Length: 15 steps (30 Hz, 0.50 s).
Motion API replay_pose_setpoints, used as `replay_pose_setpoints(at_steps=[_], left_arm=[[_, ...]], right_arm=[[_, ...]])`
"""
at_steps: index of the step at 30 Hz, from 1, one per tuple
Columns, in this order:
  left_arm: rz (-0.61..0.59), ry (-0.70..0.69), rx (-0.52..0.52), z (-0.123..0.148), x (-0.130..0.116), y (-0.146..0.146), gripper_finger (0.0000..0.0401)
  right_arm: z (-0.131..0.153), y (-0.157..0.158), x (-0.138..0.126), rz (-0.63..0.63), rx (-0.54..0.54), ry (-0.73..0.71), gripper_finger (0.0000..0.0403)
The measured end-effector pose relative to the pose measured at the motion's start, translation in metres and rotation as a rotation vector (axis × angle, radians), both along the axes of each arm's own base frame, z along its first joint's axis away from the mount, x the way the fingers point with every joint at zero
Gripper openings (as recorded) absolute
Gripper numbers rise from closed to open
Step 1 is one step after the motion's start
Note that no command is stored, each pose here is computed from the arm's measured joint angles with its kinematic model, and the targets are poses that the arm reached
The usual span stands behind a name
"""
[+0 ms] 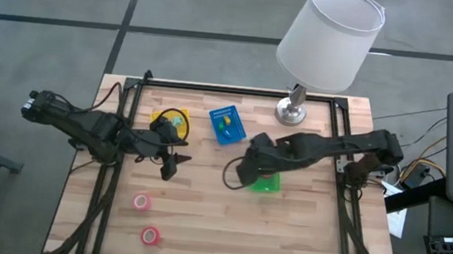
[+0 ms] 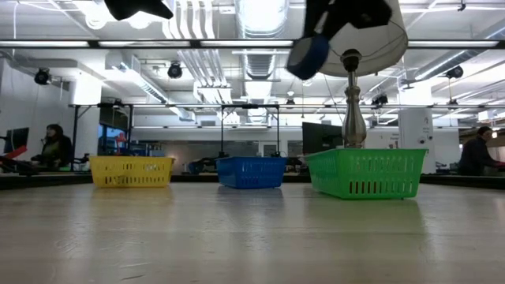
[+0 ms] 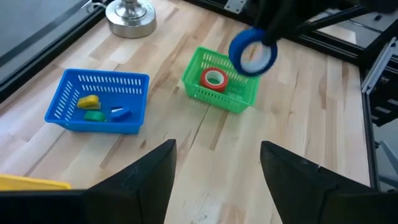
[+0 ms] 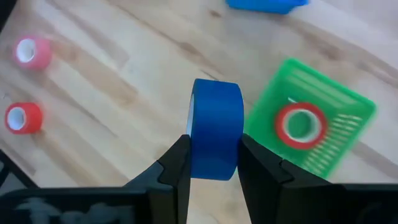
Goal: Pick and place Stapler, Stapler remover, tape
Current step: Put the blue tape into the green bin
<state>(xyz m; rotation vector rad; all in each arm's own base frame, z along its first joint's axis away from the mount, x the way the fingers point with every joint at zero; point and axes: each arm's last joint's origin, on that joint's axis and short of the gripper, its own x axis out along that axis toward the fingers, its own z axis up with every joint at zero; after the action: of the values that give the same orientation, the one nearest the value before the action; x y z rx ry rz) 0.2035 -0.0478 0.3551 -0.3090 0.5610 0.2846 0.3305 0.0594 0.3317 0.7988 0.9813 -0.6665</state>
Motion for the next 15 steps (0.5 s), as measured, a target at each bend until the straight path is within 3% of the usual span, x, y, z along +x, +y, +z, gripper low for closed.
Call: replay_pose_setpoints(at_steps=[7, 15], left_arm=[[0.006, -0.002, 0.006, 0.000, 0.000, 0.000, 0.0236], [0.002, -0.080, -0.002, 0.006, 0.004, -0.001, 0.0236]], right_arm=[[-0.010, -0.004, -0.050, -0.125, 0.030, -0.027, 0.0101], [-0.039, -0.021, -0.079, -0.232, 0.097, -0.315, 0.0100]])
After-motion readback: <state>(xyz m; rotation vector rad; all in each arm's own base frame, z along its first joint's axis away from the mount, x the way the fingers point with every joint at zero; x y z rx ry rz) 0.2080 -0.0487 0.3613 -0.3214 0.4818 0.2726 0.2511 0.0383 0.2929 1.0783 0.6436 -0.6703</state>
